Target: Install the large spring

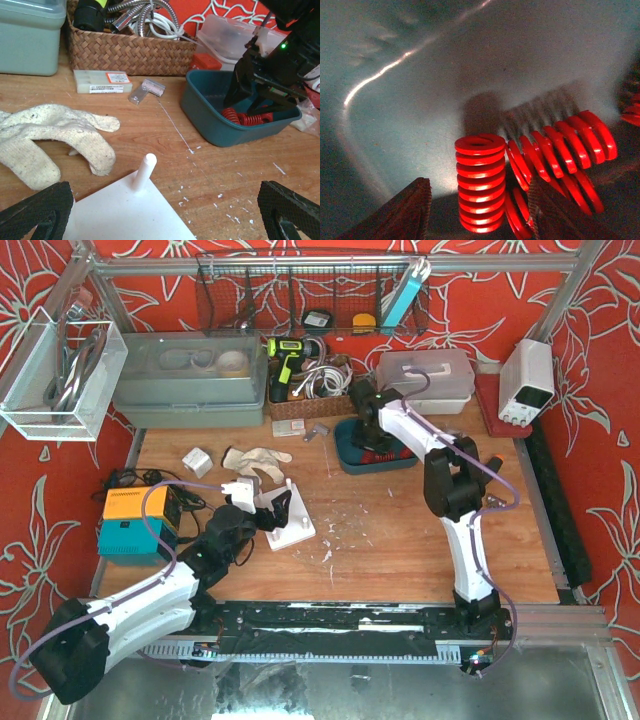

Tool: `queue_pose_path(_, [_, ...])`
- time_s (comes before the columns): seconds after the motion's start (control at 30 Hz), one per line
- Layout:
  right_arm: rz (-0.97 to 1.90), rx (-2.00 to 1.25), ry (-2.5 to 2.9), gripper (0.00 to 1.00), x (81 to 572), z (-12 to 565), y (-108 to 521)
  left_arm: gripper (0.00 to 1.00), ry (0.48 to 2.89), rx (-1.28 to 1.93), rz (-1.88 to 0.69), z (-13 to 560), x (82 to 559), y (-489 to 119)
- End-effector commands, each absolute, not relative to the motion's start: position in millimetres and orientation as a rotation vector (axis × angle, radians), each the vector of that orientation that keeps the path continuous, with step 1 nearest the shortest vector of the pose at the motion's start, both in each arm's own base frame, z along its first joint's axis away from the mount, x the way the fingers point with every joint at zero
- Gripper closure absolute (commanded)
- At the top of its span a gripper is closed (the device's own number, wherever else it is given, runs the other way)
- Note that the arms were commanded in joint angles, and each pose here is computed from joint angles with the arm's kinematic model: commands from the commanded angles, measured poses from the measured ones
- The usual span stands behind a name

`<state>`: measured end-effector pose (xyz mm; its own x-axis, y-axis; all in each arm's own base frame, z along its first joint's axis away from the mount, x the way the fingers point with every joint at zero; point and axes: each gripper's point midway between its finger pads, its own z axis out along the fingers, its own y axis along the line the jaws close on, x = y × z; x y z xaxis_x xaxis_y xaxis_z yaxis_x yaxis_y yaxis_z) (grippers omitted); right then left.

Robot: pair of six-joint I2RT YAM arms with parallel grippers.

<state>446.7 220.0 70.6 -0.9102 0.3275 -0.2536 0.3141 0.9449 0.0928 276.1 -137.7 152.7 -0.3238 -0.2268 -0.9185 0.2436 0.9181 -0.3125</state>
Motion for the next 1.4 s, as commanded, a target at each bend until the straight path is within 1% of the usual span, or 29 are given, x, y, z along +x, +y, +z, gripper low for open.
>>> queue_pose_path(0.0, [0.018, 0.517, 2.9, 0.43, 436.5, 43.1, 222.8, 0.0, 1.813, -0.002, -0.477, 159.3, 276.2, -136.6])
queue_pose_path(0.17, [0.041, 0.538, 2.916, 0.44, 436.3, 32.1, 229.7, 0.0, 1.816, -0.001, -0.471, 157.6, 276.8, -136.5])
queue_pose_path(0.47, [-0.03, 0.499, 2.872, 0.55, 454.2, 23.1, 226.9, 0.0, 1.816, -0.009, -0.453, 157.3, 278.0, -134.0])
queue_pose_path(0.63, [-0.01, 0.416, 2.809, 0.71, 471.2, 35.1, 229.7, 0.0, 1.814, -0.01, -0.447, 157.7, 278.6, -133.3])
queue_pose_path(0.77, [-0.014, 0.354, 2.747, 0.82, 483.2, 50.7, 228.3, 0.0, 1.814, -0.012, -0.444, 157.5, 279.0, -132.9])
queue_pose_path(0.93, [0.026, 0.227, 2.701, 0.91, 491.6, 65.5, 232.9, 0.0, 1.813, -0.013, -0.437, 157.8, 279.0, -131.9])
queue_pose_path(1.07, [0.065, 0.088, 2.668, 0.94, 491.5, 80.9, 237.8, 0.0, 1.809, -0.015, -0.431, 159.2, 279.2, -130.9])
queue_pose_path(1.23, [0.077, -0.05, 2.579, 0.94, 483.5, 118.6, 233.1, 0.0, 1.799, -0.012, -0.426, 162.9, 278.3, -129.6])
queue_pose_path(1.37, [0.142, -0.15, 2.491, 0.95, 471.9, 147.9, 234.1, 0.0, 1.783, -0.015, -0.422, 167.9, 276.6, -126.8])
